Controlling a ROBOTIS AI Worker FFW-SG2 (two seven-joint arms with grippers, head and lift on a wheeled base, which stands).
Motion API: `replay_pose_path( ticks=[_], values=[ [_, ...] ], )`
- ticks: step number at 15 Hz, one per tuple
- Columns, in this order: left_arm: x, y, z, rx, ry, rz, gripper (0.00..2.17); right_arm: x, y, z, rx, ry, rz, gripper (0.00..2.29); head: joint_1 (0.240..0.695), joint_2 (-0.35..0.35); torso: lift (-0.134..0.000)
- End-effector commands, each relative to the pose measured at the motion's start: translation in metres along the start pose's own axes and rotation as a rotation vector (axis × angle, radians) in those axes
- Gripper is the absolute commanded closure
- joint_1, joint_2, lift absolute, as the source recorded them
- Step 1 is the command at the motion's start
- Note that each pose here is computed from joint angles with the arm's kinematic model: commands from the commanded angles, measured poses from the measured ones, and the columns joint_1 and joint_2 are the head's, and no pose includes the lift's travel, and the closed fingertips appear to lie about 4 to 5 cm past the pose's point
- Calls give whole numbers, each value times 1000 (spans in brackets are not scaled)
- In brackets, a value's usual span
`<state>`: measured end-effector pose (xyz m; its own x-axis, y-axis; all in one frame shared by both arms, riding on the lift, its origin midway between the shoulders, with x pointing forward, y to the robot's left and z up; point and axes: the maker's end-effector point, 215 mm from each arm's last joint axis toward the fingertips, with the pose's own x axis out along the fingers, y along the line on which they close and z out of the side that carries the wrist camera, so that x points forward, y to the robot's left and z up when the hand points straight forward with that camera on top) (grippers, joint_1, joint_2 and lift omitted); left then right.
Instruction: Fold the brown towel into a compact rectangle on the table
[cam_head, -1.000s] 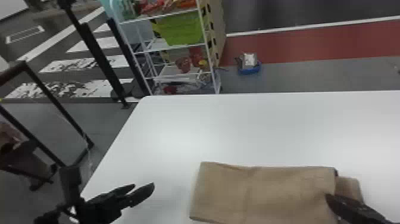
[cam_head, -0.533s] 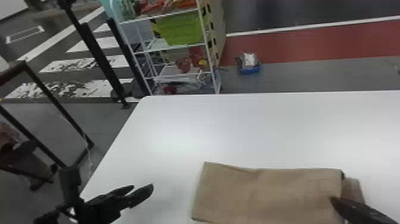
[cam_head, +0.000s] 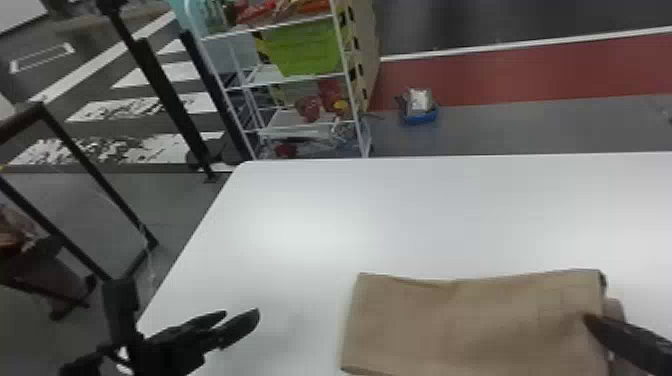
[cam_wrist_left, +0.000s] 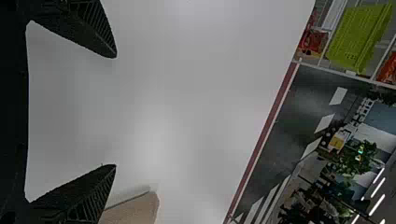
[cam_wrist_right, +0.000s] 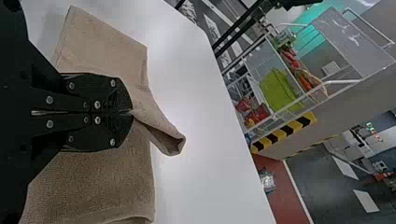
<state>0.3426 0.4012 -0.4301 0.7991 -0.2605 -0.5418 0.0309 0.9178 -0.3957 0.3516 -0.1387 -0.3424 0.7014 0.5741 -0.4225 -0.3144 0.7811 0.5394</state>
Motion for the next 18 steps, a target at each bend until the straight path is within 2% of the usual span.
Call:
replay_pose_path(
  ticks=[1,3,5,8,10,13,16,18],
  values=[
    [-1,0,0,-2,-1,0,36,0,-17,-10,13,24,-34,1480,695,350,-124],
    [-1,2,-1,-5,0,4,36,4,-36,-23,34,53,-59,1480,695,350,-124],
    [-1,3,-3,-5,3,8,36,6,-30,-10,27,27,-26,1480,695,350,-124],
    [-2,0,1,2,-1,3,36,8,-35,4,3,11,-46,1480,695,350,-124],
    [-2,3,-1,-1,0,9,36,9,-20,-2,19,35,4,1480,695,350,-124],
    [-1,3,-1,1,1,12,36,-17,11,5,46,43,93,1480,695,350,-124],
    [0,2,0,2,0,11,36,-19,-5,7,45,30,53,1480,695,350,-124],
    [3,0,-2,2,6,7,36,-14,-20,9,71,6,39,1480,695,350,-124]
  ],
)
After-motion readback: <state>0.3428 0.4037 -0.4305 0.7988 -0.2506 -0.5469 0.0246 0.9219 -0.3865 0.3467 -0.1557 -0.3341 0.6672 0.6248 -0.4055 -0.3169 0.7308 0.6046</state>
